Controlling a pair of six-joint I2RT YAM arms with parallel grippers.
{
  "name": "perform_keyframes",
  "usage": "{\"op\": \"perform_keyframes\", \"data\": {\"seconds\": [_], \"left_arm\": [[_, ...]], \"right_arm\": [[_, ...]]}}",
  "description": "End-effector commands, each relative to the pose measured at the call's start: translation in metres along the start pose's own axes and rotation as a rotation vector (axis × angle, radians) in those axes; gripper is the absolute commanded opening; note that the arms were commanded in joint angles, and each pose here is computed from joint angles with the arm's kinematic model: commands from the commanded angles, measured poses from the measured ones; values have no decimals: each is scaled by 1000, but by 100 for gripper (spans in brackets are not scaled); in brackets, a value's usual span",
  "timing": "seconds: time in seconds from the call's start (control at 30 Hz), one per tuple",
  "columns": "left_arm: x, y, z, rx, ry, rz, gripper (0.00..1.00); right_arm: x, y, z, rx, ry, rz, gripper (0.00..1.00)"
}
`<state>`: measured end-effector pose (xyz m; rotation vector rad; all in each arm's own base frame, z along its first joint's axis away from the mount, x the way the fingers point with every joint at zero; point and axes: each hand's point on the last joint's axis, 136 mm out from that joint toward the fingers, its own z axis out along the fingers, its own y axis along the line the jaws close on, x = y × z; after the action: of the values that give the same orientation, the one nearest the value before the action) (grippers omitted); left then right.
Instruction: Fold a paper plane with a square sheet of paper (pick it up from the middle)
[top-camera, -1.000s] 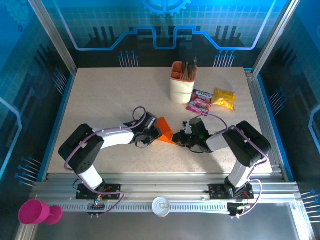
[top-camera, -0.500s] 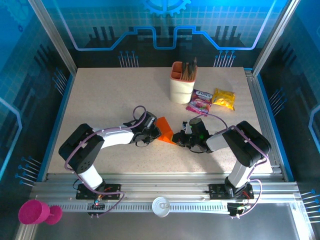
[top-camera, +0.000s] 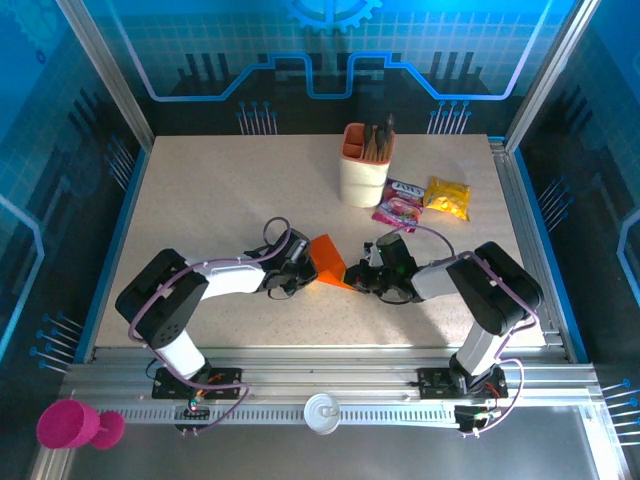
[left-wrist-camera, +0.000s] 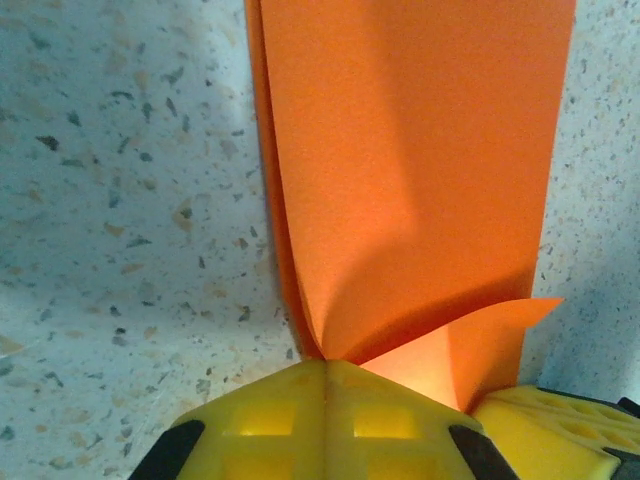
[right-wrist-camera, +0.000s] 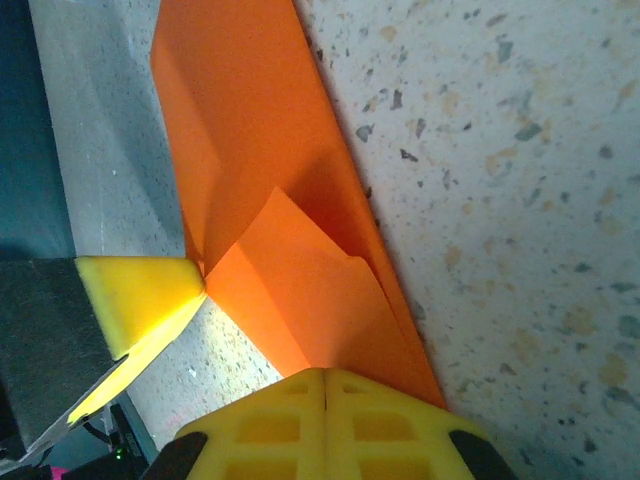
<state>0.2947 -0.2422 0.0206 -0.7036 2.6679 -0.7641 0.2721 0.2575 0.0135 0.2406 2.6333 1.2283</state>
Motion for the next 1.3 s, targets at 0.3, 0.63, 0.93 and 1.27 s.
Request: {"op": "perform_keyframes", "data": {"seconds": [0.3, 0.63, 0.93, 1.27], "left_arm": [[4, -5, -15, 35, -2, 11, 0], [6, -13, -26, 61, -10, 7, 0], [8, -19, -31, 71, -8, 16, 0], [10, -17, -33, 65, -3, -27, 0]], "right_arm": [[-2, 22, -32, 137, 49, -223, 0], [-4, 30, -6, 143, 97, -265, 0], [2, 18, 8, 150, 137, -267, 0], [17, 45, -29, 180, 75, -569, 30]]}}
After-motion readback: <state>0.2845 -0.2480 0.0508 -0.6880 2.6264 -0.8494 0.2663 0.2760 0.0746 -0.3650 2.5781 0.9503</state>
